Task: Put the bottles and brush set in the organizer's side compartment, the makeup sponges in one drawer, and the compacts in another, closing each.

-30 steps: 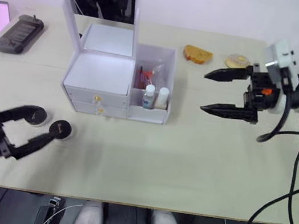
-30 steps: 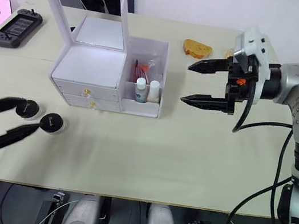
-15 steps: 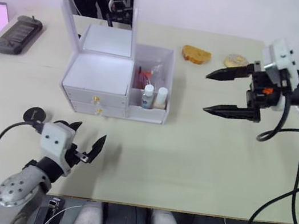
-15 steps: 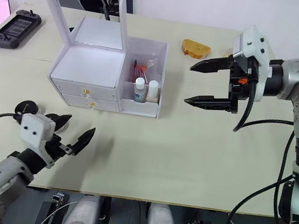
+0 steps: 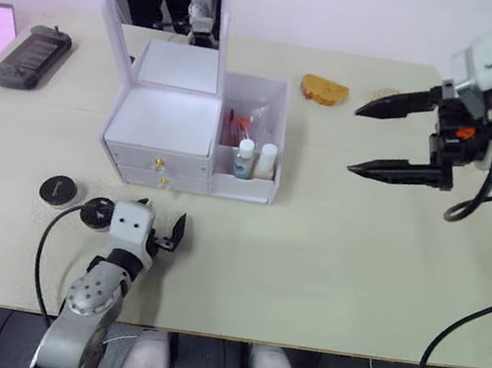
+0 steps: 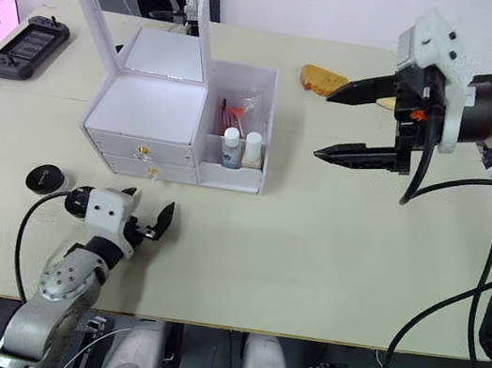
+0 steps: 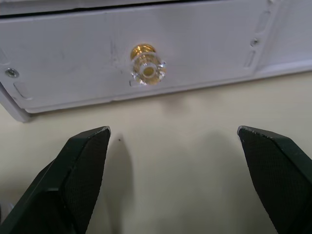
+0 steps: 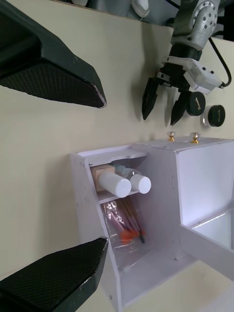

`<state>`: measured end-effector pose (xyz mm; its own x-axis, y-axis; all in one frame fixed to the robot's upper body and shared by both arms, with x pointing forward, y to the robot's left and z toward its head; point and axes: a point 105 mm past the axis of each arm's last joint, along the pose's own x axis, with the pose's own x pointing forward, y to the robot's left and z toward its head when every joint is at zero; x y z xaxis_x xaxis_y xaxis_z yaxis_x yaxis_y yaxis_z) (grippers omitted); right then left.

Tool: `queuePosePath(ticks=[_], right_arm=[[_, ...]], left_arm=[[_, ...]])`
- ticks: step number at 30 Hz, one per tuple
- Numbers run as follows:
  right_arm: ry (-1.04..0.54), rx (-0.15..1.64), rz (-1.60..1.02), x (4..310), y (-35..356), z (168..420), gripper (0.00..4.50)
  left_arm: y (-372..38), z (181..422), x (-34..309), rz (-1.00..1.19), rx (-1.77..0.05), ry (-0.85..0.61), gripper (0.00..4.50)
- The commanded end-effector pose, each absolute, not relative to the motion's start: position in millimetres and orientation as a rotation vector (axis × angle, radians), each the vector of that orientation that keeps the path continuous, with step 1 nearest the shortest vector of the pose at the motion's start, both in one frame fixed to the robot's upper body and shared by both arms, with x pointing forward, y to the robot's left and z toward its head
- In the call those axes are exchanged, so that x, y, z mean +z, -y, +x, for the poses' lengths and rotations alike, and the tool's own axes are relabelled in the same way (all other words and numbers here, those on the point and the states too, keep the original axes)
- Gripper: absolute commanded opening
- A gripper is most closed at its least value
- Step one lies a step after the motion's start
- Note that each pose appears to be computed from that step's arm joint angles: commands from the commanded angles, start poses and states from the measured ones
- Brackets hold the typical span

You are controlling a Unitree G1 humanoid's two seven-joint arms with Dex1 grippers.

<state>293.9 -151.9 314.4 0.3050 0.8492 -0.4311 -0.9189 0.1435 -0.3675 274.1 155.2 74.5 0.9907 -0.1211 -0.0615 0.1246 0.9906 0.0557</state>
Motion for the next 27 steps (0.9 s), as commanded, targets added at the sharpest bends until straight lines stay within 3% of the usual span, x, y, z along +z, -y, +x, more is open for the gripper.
queuePosePath(ticks=[1, 7, 10, 12, 27], right_arm=[[-0.091, 1.264, -0.677, 330, 145, 286, 4.5], [-0.086, 1.248, -0.678, 335, 144, 285, 4.5], [-0.088, 1.239, -0.684, 336, 145, 285, 4.5], [-0.09, 1.241, -0.681, 336, 145, 285, 4.5], [-0.094, 1.246, -0.675, 330, 147, 287, 4.5]], left_arm=[[-152, 281, 89, 0.059, -0.104, 0.026, 4.41], [-152, 290, 96, 0.047, -0.088, 0.065, 4.41], [-148, 289, 99, 0.038, -0.105, 0.079, 3.65], [-146, 288, 101, 0.046, -0.109, 0.087, 2.7], [-144, 282, 106, 0.004, -0.024, 0.117, 2.7]])
